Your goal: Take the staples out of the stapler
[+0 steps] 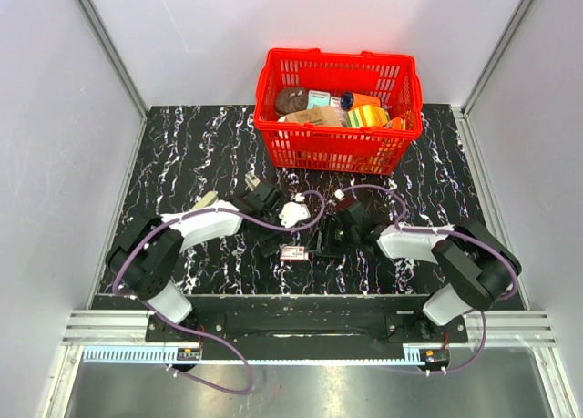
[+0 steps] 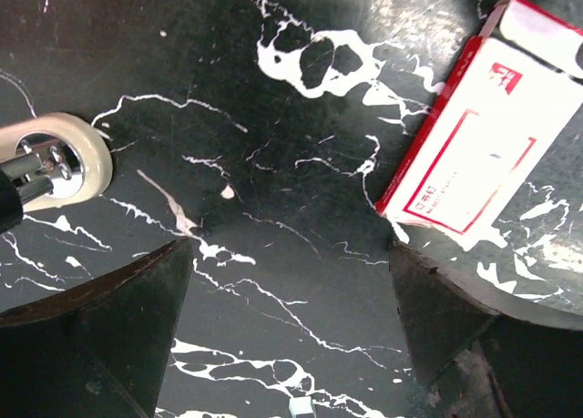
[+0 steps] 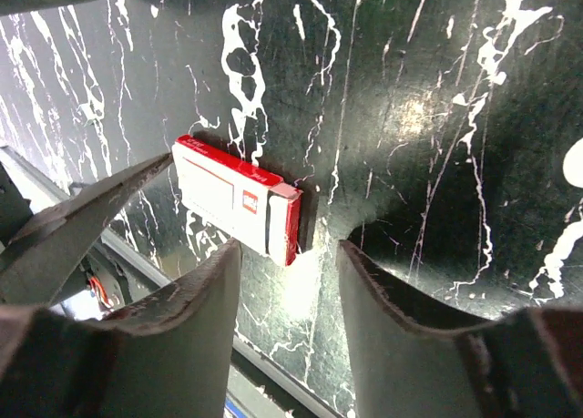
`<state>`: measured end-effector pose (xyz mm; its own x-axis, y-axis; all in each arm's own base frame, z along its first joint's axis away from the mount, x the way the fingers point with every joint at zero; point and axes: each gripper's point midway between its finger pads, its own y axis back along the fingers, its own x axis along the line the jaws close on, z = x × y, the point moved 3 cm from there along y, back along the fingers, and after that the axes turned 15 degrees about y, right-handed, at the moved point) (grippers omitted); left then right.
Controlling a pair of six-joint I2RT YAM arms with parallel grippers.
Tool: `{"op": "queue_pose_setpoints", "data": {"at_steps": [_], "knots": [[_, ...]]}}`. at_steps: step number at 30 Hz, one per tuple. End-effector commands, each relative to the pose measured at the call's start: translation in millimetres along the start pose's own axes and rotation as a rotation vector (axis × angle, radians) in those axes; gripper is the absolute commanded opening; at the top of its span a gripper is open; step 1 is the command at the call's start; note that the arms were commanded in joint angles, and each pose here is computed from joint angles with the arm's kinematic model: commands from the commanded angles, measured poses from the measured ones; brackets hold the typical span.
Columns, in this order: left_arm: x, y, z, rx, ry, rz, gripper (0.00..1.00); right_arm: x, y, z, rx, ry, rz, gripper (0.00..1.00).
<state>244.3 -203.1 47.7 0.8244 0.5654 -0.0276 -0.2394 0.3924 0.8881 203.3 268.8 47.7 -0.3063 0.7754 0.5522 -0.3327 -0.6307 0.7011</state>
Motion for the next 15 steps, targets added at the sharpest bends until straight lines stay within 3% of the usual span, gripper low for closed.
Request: {"op": "queue_pose_setpoints", "data": {"at_steps": [1, 8, 15], "knots": [[9, 14, 19, -0.049, 0.009, 0.019, 0.94, -14, 5, -11, 0.056, 0.029, -0.043, 0.55], [6, 35, 24, -0.079, 0.017, 0.015, 0.94, -29, 17, -28, 0.115, 0.039, -0.112, 0.52], [29, 96, 41, -0.166, 0.079, 0.092, 0.98, -15, 48, -4, -0.022, 0.089, -0.120, 0.58]]}}
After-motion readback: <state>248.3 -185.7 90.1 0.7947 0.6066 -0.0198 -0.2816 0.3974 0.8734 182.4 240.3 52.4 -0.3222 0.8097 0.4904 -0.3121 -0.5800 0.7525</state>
